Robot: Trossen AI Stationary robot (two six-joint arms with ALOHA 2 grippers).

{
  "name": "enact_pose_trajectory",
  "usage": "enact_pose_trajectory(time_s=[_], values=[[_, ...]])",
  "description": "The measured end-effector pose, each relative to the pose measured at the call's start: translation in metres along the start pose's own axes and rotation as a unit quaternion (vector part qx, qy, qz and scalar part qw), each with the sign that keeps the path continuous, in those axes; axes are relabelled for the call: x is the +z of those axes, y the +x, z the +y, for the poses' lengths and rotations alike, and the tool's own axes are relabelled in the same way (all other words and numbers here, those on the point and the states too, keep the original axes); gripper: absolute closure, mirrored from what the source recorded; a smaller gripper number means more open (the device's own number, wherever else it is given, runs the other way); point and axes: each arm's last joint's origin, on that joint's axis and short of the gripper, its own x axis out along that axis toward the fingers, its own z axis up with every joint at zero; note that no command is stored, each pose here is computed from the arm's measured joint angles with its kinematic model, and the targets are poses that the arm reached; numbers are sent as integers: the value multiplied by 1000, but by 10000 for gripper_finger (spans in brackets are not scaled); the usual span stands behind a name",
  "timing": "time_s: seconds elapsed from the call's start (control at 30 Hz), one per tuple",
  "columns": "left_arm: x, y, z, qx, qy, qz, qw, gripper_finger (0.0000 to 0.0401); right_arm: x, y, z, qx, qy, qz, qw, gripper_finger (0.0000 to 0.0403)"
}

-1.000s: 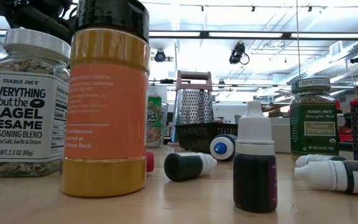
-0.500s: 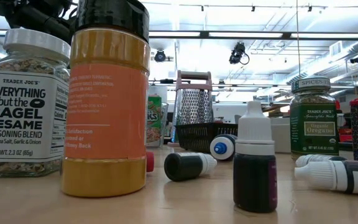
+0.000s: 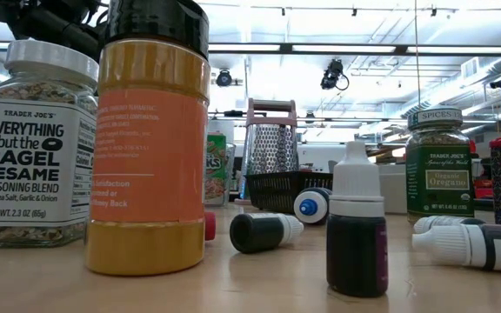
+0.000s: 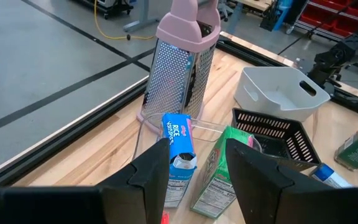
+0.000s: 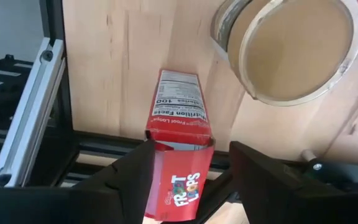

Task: Pick & Place Kitchen Items
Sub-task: Put the red cereal box into the transparent bin

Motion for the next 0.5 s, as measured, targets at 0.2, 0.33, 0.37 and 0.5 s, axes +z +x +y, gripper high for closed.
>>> enact_pose_trajectory(time_s=[0.2, 0.33, 0.37, 0.5], values=[[0, 0, 0, 0, 0, 1, 1000, 237, -3, 1, 6, 24, -8, 9, 1000, 190], [0, 0, 0, 0, 0, 2, 1000, 237, -6, 1, 9, 38, 25, 23, 999, 191], [-1, 0, 0, 0, 0, 2, 1000, 237, -6, 1, 9, 40, 36, 26, 998, 191], [0, 0, 0, 0, 0, 2, 1000, 237, -5, 1, 10, 40, 48, 18, 998, 190]])
